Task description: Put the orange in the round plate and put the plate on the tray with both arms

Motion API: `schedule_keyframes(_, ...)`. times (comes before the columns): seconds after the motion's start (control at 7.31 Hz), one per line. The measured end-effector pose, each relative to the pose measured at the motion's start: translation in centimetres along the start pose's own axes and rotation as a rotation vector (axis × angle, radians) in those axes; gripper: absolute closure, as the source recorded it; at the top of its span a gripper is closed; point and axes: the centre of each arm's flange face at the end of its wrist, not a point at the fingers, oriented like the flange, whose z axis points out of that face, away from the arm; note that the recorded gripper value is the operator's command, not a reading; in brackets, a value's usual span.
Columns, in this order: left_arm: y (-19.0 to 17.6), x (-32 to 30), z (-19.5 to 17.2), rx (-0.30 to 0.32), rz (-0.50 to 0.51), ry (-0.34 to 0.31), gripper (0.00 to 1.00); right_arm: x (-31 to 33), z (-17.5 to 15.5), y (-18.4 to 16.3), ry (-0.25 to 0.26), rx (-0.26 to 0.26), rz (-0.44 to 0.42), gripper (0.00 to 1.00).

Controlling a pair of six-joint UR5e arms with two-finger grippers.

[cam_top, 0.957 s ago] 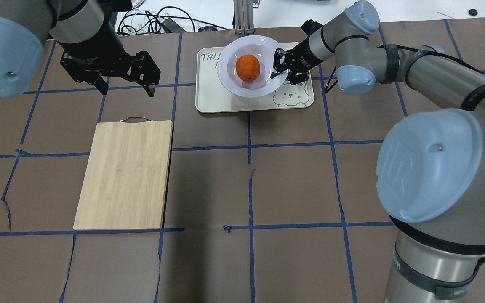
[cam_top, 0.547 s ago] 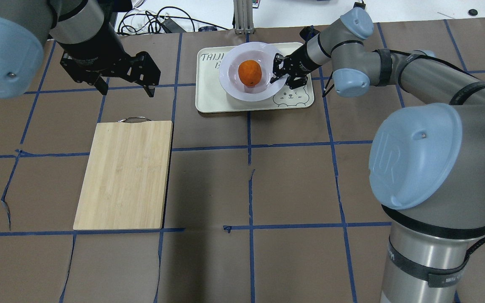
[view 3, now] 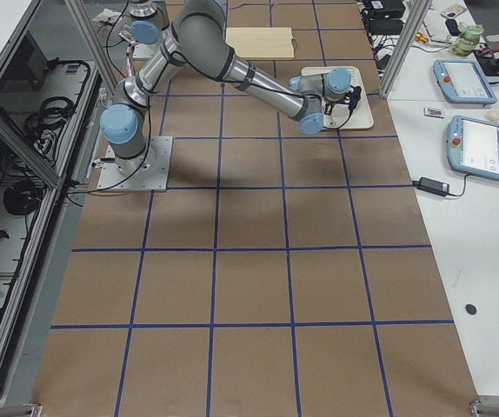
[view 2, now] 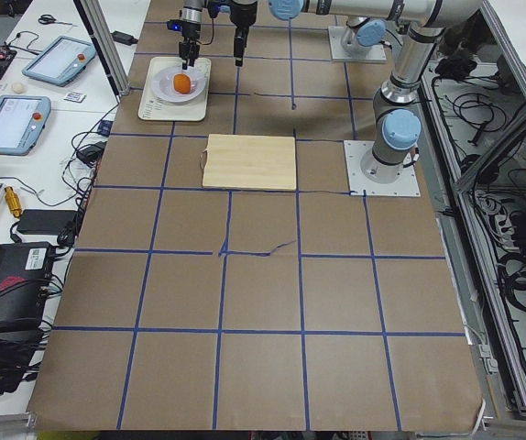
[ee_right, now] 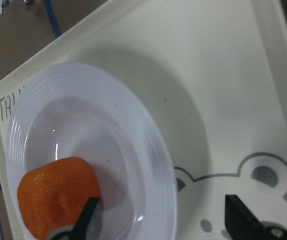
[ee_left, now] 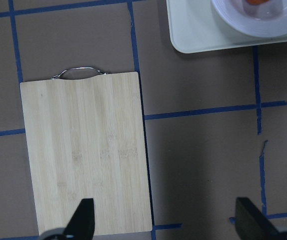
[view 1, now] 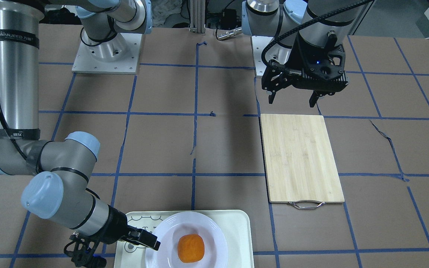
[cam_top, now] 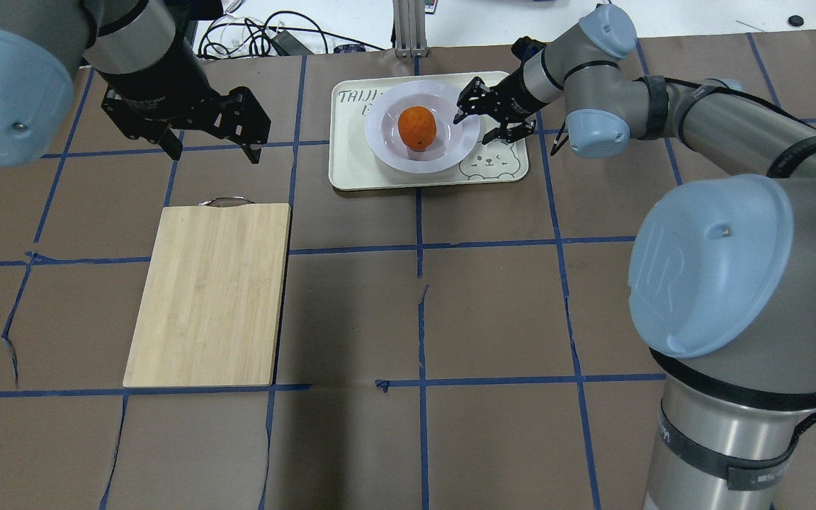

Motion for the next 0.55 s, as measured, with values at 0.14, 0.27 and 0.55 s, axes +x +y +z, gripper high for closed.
schedule_keyframes(0.14,0.0,0.0,0.0,0.0,-0.001,0.0,0.0,0.0,-2.6,-0.5,0.09,0.046,-0.082,0.0)
schedule_keyframes(0.27,0.0,-0.1,0.0,0.0,-0.001,0.0,0.0,-0.2,-5.7,-0.4,0.169,0.045,-0.144,0.0)
schedule_keyframes(0.55,0.0,0.0,0.0,0.0,-0.001,0.0,0.0,-1.7,-15.5,2.6,0.387,-0.036,-0.259,0.0)
